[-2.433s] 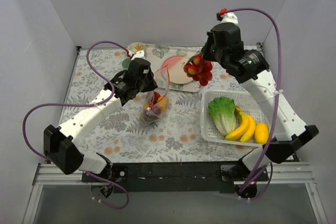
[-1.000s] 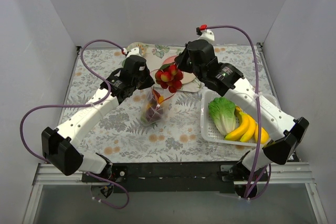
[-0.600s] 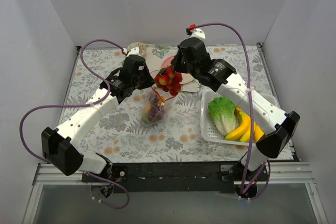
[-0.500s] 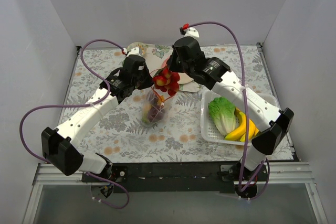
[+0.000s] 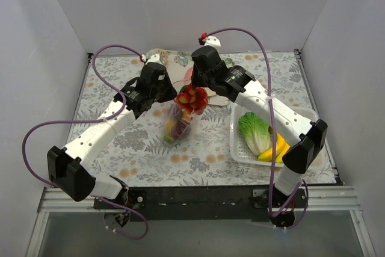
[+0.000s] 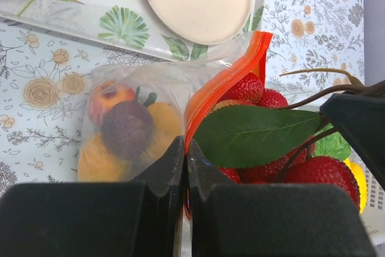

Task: Place the food in the zip-top bag and seal the zipper
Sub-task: Place the fake fruit in the zipper food storage bag.

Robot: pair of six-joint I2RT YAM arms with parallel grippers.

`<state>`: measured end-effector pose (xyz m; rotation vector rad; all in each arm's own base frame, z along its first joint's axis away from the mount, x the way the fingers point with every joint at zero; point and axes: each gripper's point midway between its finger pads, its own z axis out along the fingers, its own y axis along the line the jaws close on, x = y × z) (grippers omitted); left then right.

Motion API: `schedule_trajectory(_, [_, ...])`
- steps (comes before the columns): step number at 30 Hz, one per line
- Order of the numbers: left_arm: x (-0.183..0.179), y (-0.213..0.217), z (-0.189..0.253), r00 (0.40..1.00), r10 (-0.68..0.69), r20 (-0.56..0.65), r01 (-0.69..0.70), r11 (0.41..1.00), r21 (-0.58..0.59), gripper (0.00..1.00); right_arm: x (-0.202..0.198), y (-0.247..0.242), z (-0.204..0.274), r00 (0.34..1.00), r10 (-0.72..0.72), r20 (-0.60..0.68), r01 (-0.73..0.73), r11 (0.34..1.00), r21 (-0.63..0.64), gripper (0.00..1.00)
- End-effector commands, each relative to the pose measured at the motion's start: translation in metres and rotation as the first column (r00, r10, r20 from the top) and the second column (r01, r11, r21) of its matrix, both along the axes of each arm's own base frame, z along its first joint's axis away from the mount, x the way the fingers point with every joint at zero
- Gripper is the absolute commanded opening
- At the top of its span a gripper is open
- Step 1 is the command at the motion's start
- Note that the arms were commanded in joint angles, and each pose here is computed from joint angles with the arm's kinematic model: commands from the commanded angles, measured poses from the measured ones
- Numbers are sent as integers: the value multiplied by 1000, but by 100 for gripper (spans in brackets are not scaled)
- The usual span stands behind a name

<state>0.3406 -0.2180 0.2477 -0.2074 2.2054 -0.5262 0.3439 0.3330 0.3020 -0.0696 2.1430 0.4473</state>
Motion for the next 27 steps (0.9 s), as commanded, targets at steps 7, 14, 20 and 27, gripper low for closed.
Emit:
schedule_trajectory(7, [0,-9,42,994,-40,97,47,996,-72,0,3,10,-2,998,-24,53,36,973,-230,1])
schedule_trajectory(14, [2,-13,37,994,-57,91,64,995,-72,0,-11,36,-1,995,64,73,-46,974,-223,1])
schedule_trajectory(20, [4,-13,39,995,-46,93,53,995,-79,0,-23,33,-19,995,93,23,-86,975,-203,1])
schedule_trajectory(27, [5,-10,46,994,-27,110,37,996,-86,0,-28,19,-45,994,104,-39,-108,983,-149,24])
